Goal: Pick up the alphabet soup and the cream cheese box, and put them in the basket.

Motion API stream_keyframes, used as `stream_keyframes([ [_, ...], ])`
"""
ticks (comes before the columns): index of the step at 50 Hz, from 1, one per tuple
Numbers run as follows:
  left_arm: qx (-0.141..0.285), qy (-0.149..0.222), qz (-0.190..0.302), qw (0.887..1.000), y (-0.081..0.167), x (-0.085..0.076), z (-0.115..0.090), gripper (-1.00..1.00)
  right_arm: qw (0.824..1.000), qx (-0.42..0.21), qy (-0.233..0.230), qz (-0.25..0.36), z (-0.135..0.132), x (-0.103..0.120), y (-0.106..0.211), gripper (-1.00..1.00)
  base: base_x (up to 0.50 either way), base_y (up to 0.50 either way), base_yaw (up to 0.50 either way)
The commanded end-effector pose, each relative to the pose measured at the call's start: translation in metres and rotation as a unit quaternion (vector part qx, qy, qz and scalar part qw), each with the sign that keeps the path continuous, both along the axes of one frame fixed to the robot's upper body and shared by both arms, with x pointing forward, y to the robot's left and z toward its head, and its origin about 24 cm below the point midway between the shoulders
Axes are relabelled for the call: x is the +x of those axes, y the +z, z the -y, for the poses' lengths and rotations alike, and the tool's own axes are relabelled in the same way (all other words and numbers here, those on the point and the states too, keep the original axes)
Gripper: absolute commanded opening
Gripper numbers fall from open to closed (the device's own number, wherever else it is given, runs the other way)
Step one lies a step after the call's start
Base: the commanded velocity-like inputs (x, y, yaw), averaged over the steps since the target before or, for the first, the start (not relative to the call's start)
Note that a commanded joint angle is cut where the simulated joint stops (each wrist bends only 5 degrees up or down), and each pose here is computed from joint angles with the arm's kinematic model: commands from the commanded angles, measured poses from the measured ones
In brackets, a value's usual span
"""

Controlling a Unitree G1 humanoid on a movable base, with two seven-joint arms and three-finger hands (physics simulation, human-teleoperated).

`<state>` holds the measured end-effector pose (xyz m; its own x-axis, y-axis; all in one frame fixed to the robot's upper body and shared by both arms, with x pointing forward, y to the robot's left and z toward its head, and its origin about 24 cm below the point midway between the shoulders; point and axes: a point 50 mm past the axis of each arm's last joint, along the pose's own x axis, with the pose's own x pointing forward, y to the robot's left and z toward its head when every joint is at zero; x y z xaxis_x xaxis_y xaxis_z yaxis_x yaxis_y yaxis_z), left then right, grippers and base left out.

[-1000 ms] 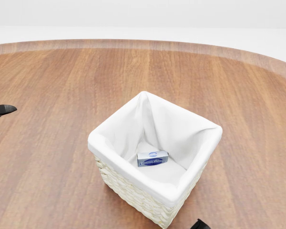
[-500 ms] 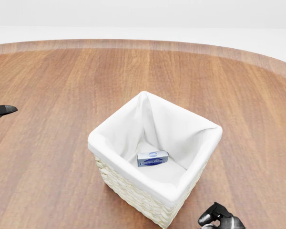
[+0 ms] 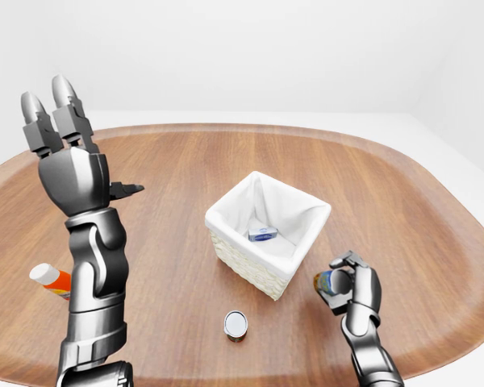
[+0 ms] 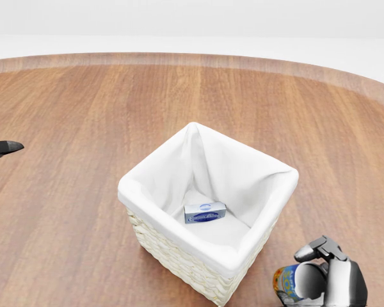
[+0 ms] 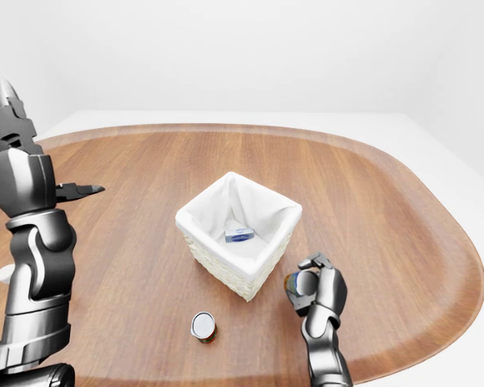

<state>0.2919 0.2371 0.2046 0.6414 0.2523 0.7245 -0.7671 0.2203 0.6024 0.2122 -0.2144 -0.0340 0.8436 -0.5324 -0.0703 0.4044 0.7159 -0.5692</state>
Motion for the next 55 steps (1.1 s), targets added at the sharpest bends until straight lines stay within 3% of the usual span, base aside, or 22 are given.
stream_keyframes([
  [1,-0.001,0.000,-0.005,1.000,-0.002,0.002,0.000,1.00,0.990,0.028,-0.029,0.133,0.010,0.016,0.053,-1.00,0.00,0.00,0.00],
  [11,0.000,0.000,-0.011,1.000,-0.004,0.003,0.000,1.00,0.984,0.032,-0.023,0.174,0.007,0.025,0.072,-1.00,0.00,0.00,0.00],
  [14,-0.001,0.001,-0.011,1.000,-0.004,0.003,0.000,1.00,0.985,-0.009,-0.010,0.172,0.007,0.025,0.076,-1.00,0.00,0.00,0.00],
  [23,0.000,0.000,-0.007,1.000,-0.002,0.001,0.000,1.00,0.968,0.018,-0.036,0.247,0.015,0.019,0.106,-1.00,0.00,0.00,0.00],
  [30,-0.003,-0.001,-0.005,1.000,-0.002,0.001,-0.001,1.00,0.964,0.017,-0.043,0.261,0.019,0.023,0.112,-1.00,0.00,0.00,0.00],
  [34,-0.004,-0.001,-0.003,1.000,-0.001,0.001,-0.001,1.00,0.970,0.018,-0.047,0.237,0.024,0.027,0.102,-1.00,0.00,0.00,0.00],
  [38,-0.003,-0.002,-0.003,1.000,-0.001,0.001,-0.001,1.00,0.963,0.022,-0.052,0.265,0.026,0.021,0.114,-1.00,0.00,0.00,0.00],
  [47,-0.005,-0.003,-0.002,1.000,0.001,0.000,-0.001,1.00,0.948,0.028,-0.045,0.314,0.014,0.021,0.149,-1.00,0.00,0.00,0.00],
  [51,-0.007,-0.005,-0.001,1.000,0.002,-0.001,-0.001,1.00,0.949,0.029,-0.033,0.314,0.006,0.027,0.157,-1.00,0.00,0.00,0.00],
  [55,-0.008,-0.007,0.000,1.000,0.002,-0.001,-0.001,1.00,0.937,0.022,-0.006,0.348,-0.004,0.026,0.178,-1.00,0.00,0.00,0.00],
])
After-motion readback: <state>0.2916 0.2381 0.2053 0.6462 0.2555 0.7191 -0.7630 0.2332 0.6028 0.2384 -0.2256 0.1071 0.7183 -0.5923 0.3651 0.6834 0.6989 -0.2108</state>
